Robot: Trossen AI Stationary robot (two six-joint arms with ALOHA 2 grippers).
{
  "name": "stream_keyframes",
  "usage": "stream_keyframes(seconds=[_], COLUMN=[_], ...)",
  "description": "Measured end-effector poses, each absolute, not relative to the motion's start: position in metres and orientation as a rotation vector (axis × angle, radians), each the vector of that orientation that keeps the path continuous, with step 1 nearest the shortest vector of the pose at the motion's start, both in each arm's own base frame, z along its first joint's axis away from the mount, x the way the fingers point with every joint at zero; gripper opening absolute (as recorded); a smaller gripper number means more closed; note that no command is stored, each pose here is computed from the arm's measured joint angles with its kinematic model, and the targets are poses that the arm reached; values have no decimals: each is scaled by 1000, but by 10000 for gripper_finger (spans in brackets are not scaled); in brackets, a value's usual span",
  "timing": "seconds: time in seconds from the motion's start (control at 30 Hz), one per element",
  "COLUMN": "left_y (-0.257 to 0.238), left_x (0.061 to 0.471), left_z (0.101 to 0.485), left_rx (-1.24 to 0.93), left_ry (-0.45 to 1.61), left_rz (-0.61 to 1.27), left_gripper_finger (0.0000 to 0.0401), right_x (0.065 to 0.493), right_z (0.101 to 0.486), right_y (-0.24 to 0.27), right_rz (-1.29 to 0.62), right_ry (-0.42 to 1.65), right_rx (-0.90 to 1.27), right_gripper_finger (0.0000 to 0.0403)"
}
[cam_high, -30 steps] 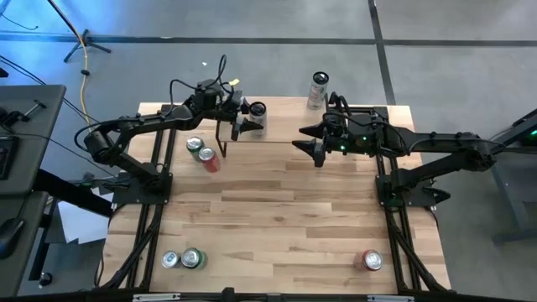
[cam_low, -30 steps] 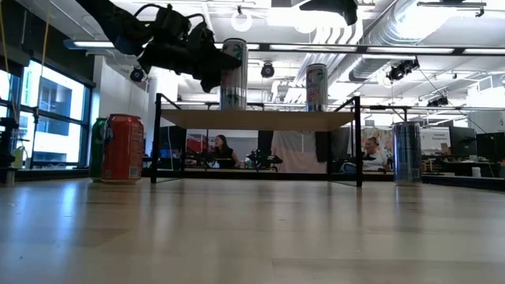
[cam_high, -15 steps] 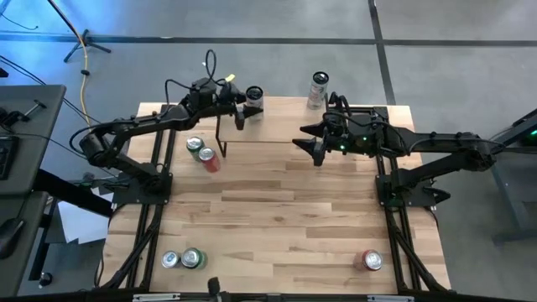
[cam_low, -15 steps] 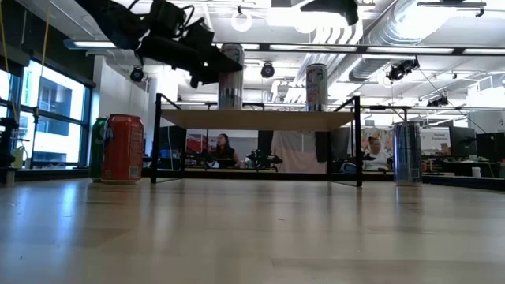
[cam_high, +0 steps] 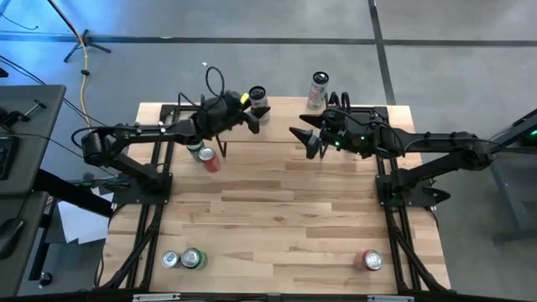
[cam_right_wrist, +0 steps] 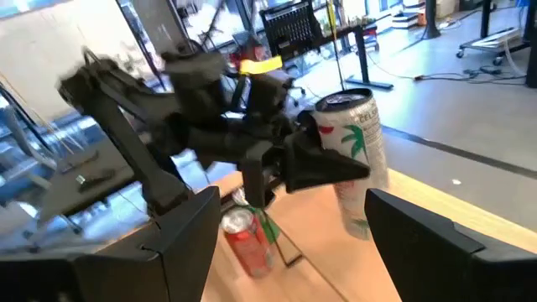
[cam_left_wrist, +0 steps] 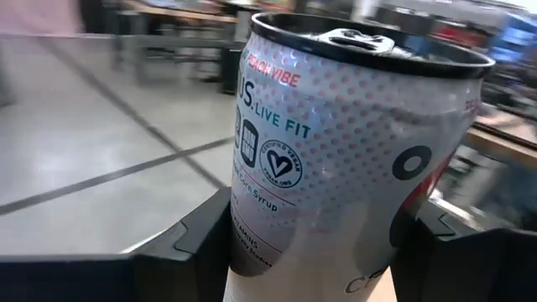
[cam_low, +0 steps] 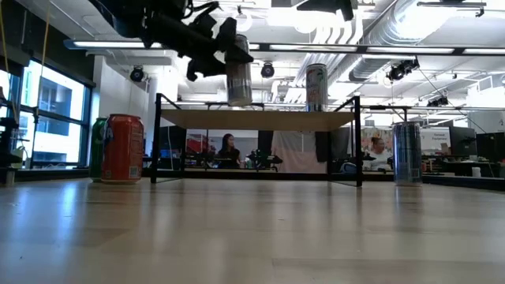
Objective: Place canned beverage on shelf
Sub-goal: Put the white pink soda can on the shelf aligned with the other white pink soda can
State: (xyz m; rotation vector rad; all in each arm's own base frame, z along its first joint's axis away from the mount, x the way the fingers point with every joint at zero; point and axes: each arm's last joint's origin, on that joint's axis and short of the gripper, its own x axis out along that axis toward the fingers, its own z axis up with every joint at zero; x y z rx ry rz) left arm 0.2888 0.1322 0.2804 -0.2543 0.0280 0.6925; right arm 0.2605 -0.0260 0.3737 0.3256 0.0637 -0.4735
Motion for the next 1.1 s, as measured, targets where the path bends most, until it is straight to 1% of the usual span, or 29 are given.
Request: stream_keyframes(seconds=[0.1, 0.23, 0.37, 0.6, 0.93, 1.1], left_y=[118, 104, 98, 100, 102, 102], left_x=[293, 297, 298, 297, 297, 297], left_z=[280, 280, 279, 271, 271, 272], left_rx=[-225, -178, -223, -231, -235, -286], left_ry=[24, 34, 28, 94, 90, 63], left_rz=[792, 862, 864, 890, 883, 883], left_gripper_finger=[195, 195, 196, 199, 244, 252], right_x=[265, 269, 270, 269, 269, 269], right_z=[371, 368, 367, 367, 367, 367], right_y=[-29, -34, -41, -47, -48, -48], right_rz=[-488, -497, -499, -522, -516, -516], right_ry=[63, 76, 78, 71, 70, 70], right_rx=[312, 301, 304, 306, 307, 307], right_gripper_finger=[282, 282, 282, 282, 282, 282])
